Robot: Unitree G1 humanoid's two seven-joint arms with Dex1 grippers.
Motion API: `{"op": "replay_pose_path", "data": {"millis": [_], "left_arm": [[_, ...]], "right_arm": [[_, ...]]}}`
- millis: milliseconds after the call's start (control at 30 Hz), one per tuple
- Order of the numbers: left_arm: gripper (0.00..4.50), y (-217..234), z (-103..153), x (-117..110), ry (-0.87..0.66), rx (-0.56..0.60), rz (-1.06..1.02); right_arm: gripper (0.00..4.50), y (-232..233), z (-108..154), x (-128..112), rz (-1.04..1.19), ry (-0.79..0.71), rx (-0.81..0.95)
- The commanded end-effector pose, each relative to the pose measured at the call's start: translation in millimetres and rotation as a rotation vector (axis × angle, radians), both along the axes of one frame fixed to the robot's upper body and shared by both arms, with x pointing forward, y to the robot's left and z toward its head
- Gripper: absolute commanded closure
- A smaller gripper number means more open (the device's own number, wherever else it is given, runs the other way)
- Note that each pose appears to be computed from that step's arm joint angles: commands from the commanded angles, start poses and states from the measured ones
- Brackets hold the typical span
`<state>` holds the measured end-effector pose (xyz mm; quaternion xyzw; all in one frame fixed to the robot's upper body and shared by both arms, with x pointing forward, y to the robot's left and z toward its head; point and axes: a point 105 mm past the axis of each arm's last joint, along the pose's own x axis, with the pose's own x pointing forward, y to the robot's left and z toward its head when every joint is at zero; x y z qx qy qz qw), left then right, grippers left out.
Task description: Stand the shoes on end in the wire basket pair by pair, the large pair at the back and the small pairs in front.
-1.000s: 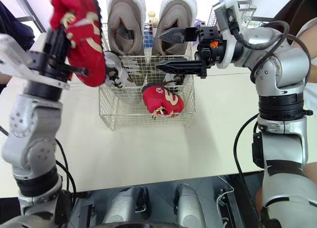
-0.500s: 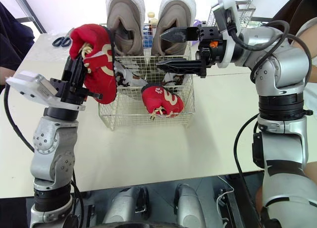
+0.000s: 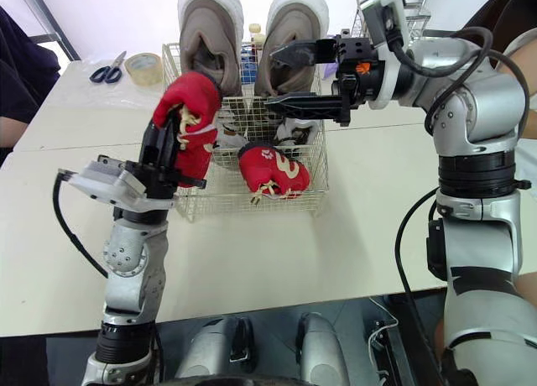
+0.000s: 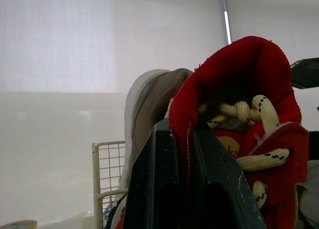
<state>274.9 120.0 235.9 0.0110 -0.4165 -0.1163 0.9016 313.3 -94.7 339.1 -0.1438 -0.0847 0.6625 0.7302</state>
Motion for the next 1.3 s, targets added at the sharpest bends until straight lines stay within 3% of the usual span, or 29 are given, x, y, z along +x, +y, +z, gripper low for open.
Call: {"op": "replay_pose_path", "data": {"millis": [33,400,667,833,867,900,1100,1133,1300], "left_arm": [[4.46,3,-30,9,0.094,-0.009,0.037],[4.46,-9,-31,3,0.109,-0.088,0.002],[4.46,3,-69,1,0.227,-0.073,0.062],[4.46,12,-79,-5,0.26,-0.052,0.083],[3.68,15,-81,-7,0.27,-0.048,0.092],[3.35,18,-83,-8,0.28,-0.046,0.098],[0.33,29,-91,-18,0.327,-0.028,0.124],[0.04,32,-92,-20,0.339,-0.018,0.127],[0.04,45,-82,-34,0.351,0.058,0.101]], "right_arm": [[0.0,-3,16,-7,-0.003,-0.05,-0.014],[0.0,-2,15,-10,-0.007,-0.033,-0.035],[0.0,0,13,-9,0.007,-0.02,-0.033],[0.0,2,11,-8,0.016,-0.017,-0.027],[0.0,3,11,-8,0.02,-0.016,-0.024],[0.0,3,10,-8,0.022,-0.015,-0.021],[0.0,5,9,-8,0.032,-0.016,-0.009],[0.0,4,9,-8,0.032,-0.015,-0.005],[0.0,-5,0,-8,0.011,0.01,0.002]]}}
